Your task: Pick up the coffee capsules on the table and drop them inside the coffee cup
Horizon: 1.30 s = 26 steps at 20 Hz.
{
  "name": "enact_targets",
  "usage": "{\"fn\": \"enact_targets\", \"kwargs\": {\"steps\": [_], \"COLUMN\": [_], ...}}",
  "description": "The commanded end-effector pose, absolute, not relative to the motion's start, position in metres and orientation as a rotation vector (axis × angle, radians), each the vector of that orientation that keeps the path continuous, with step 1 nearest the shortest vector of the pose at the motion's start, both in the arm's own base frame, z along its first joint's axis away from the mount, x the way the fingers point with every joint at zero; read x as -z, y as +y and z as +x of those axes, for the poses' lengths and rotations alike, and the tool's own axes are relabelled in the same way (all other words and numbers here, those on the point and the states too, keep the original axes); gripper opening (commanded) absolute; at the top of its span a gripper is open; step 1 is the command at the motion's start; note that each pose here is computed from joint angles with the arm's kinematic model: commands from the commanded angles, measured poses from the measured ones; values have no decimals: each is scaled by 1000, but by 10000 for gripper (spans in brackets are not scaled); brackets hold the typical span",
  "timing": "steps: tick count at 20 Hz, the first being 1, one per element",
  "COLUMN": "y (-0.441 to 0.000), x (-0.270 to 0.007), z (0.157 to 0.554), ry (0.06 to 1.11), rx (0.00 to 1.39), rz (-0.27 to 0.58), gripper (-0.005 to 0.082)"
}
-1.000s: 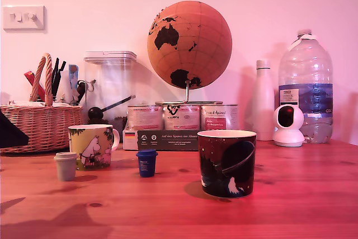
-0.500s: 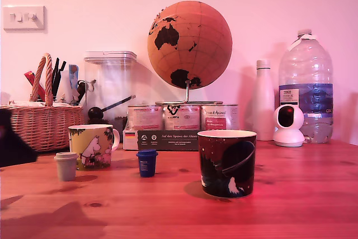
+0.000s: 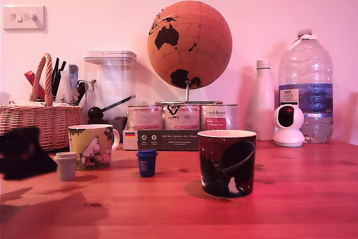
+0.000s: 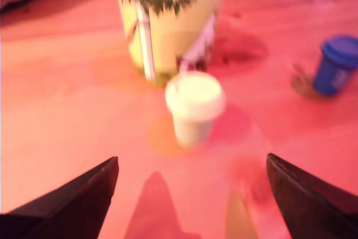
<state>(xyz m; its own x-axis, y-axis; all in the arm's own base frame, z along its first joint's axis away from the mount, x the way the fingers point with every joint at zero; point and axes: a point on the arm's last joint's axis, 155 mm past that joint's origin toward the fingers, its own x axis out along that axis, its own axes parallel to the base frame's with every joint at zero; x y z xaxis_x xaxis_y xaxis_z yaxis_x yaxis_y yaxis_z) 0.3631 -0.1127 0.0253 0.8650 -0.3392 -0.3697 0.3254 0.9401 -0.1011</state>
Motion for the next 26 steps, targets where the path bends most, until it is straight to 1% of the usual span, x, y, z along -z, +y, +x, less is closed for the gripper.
{"fn": "enact_targets", "kwargs": {"steps": [1,5,13,14,15,16,17,19,20,21,26], "y": [-116,-120,-124,-125,-126,-127,-127,-127,-127,-127,-129], "x": [-19,-6,-6,-6,-6,-6,-6,-4,-4,-4,-6], "z": [370,386,395,395,394,394,394,393,393,393,393], "ry": [399,416,406,407,408,408,408,415,417,418,414], "rx": [353,352,362,368,375,379,380,381,380,380,391], "rz": [-25,-24,-21,-22,-23,-24,-24,-24,-23,-23,-26], "gripper": [765,765,756,729,679,601,485,217,144,125,125]}}
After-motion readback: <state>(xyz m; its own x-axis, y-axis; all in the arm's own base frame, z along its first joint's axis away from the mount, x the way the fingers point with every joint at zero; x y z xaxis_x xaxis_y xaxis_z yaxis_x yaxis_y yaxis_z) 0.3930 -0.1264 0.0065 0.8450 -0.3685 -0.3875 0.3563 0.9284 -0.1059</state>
